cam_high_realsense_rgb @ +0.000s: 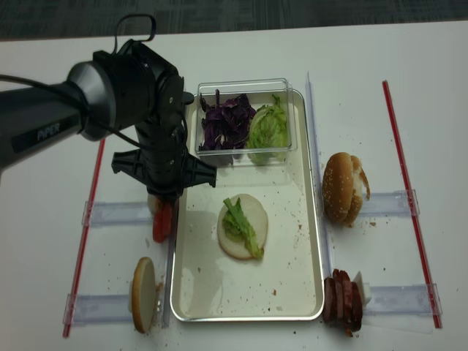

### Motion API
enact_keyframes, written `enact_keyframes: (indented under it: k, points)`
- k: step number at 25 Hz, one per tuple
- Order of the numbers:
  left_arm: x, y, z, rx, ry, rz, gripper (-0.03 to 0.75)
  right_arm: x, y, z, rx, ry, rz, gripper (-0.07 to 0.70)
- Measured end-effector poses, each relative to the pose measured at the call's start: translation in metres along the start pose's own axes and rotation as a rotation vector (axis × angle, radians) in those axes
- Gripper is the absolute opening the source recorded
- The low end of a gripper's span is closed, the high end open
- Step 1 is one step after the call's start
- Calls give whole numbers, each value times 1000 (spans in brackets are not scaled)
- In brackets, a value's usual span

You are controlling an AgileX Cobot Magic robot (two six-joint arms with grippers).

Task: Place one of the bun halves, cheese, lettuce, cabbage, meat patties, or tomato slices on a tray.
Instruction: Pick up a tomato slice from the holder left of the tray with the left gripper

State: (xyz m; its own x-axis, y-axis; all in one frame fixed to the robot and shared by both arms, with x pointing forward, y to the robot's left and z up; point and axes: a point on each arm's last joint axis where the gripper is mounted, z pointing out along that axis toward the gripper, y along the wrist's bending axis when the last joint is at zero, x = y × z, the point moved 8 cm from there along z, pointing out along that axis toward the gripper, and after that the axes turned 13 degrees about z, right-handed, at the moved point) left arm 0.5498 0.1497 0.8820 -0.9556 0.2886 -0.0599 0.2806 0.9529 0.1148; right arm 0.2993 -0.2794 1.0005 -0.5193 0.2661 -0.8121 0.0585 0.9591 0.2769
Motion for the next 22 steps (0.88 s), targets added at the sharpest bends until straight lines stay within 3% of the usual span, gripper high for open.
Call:
enact_keyframes:
  k: [6,16,22]
  points:
    - [1,1,-3,-2,-1,0,13,0,0,0,0,0,0,427]
    - [2,5,-42,24,-96,-12,13,0,0,0,0,0,0,427]
    - [5,-4,-49,85,-99,29,13,0,0,0,0,0,0,427]
